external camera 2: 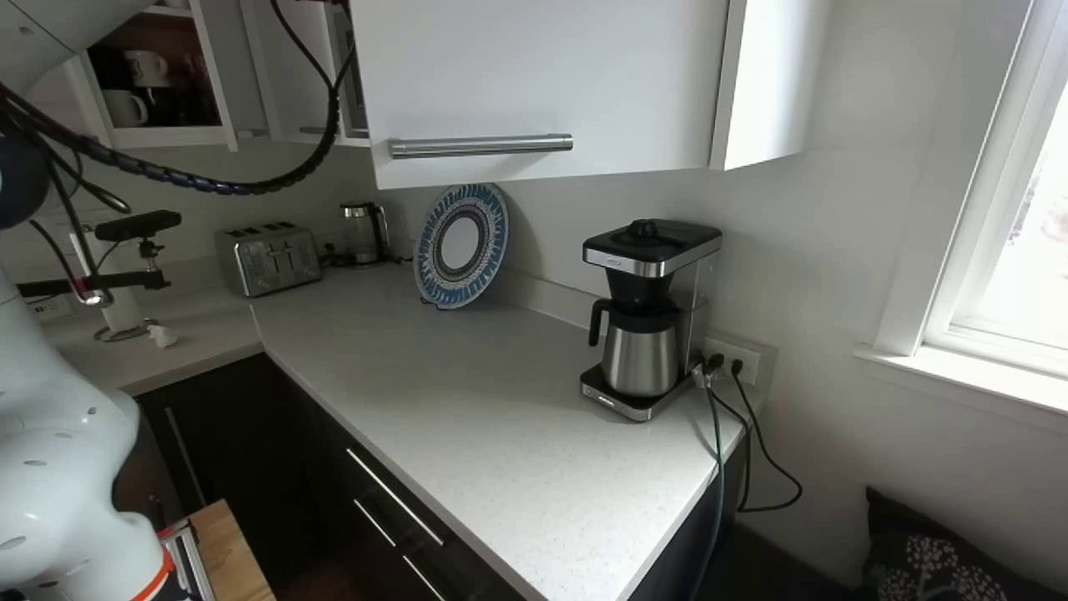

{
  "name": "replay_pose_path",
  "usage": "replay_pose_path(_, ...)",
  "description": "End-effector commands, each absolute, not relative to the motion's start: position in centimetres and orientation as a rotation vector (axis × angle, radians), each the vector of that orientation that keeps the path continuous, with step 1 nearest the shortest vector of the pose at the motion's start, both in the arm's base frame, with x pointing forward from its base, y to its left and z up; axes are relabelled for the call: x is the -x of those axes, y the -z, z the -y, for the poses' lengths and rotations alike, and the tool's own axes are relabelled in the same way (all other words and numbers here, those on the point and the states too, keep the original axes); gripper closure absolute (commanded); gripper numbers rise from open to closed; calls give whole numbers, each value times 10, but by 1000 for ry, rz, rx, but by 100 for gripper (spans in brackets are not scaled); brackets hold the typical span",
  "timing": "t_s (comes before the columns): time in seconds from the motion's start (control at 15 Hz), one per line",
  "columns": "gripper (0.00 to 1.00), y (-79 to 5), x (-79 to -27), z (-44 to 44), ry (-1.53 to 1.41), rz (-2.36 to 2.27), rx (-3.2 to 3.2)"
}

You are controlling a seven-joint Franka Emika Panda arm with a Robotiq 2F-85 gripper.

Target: Shift the cup from the cabinet on the right to the counter

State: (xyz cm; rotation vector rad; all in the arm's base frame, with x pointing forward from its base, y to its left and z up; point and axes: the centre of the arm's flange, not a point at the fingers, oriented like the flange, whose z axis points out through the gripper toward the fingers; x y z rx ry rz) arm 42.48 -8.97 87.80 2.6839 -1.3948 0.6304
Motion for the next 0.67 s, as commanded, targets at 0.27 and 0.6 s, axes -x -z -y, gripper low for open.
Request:
replay_pose_path(0.27, 97, -844, -427, 81, -591, 1354, -2687)
replay_pose_path(0.6, 97, -841, -421, 79, -590, 1350, -2685)
